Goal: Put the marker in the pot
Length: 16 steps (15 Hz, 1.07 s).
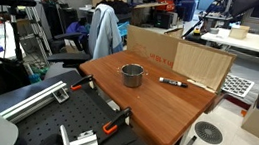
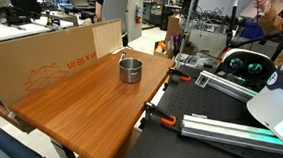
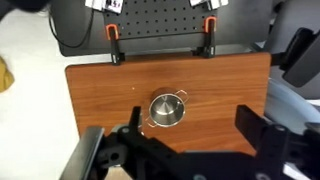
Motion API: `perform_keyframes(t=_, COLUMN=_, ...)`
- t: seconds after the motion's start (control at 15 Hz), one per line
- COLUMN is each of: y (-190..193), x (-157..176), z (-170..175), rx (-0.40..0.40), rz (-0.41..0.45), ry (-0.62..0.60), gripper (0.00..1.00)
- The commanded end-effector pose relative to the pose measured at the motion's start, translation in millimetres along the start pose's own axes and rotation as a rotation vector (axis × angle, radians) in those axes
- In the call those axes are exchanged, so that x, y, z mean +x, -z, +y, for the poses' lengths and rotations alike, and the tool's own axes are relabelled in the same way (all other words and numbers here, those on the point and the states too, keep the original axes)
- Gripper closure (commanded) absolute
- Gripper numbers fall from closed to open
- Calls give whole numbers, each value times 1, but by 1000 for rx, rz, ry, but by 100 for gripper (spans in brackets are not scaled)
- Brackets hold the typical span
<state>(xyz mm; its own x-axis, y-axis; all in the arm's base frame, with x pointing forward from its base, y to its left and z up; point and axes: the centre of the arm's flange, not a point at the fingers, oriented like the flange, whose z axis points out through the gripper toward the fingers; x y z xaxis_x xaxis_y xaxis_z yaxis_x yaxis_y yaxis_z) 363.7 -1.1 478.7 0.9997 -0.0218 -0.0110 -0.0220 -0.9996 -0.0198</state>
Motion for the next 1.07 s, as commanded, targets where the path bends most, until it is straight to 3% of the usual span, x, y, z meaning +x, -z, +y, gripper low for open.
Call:
perform_keyframes(t=0.0, y=-8, x=6, z=0, rx=37, rz=58, ry=-77, gripper=0)
perform_keyframes(t=0.33, y=-30, x=24, z=13, rx=146, rz=58, ry=-235, gripper=0)
perform_keyframes(t=0.6, y=-48, x=51, z=29, rx=208, rz=110, ry=-395, gripper=0)
perform_keyframes(t=1.0, y=-86, x=121, z=46, rx=201, rz=102, ry=-645, gripper=0)
